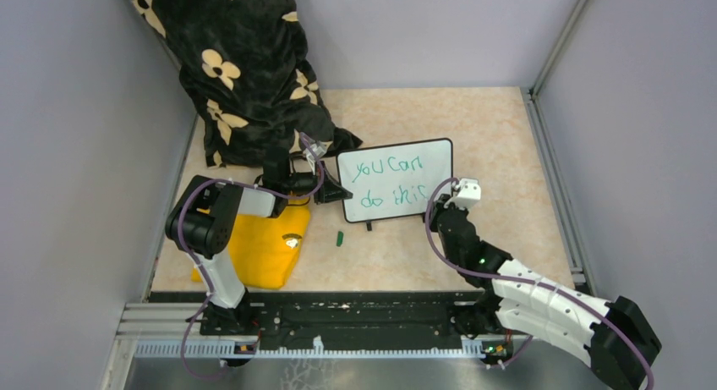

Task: Write a sentence on the whiteboard

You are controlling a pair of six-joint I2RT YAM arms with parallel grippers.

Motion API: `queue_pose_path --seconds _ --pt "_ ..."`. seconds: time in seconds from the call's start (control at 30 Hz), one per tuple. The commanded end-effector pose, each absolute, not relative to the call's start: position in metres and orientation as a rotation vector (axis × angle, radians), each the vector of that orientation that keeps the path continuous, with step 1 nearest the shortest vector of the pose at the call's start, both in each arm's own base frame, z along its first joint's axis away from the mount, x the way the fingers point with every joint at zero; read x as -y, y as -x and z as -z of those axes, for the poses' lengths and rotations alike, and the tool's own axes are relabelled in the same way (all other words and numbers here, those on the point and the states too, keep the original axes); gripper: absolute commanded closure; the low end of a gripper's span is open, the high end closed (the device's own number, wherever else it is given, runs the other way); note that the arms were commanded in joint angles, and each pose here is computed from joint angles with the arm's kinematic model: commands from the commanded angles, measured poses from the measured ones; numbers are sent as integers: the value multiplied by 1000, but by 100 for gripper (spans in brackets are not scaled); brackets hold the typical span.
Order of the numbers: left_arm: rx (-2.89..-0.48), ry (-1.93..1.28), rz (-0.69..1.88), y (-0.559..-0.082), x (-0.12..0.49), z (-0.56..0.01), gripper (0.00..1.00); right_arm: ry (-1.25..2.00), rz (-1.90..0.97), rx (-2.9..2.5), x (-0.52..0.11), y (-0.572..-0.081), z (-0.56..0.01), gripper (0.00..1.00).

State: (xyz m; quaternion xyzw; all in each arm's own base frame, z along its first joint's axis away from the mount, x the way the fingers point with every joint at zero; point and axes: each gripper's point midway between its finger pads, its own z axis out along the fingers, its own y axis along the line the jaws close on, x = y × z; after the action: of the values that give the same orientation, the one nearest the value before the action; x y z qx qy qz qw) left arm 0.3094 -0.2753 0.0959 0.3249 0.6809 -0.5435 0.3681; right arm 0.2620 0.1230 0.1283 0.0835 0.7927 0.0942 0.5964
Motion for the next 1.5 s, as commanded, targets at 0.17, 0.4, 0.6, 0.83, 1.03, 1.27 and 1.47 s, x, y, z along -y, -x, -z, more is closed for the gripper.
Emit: queue_pose_path --seconds 0.17,0.4,0.6,0.83,1.03,1.27,1.47 --pt "-1843 -823 1311 -310 273 -66 100 -161 -292 -1868 -139 -264 -122 100" --pt "-1841 -826 1313 -310 274 -66 100 -150 -333 -1864 -148 -266 -125 100" --pt "-1841 -826 1311 -311 274 -66 100 -145 -337 -1863 -148 -266 -129 100" --pt "-1841 -826 1310 -311 274 -65 100 -137 -360 -1830 -138 -254 -157 100" --pt "-1839 -826 1308 -311 274 -67 100 -195 -318 -1790 -111 -242 -175 100" --pt "-1846 -823 1304 -312 274 -65 100 -311 -256 -1734 -88 -241 -170 100" --pt "-1851 -821 1300 -312 273 -64 100 -326 -279 -1726 -92 -244 -161 100"
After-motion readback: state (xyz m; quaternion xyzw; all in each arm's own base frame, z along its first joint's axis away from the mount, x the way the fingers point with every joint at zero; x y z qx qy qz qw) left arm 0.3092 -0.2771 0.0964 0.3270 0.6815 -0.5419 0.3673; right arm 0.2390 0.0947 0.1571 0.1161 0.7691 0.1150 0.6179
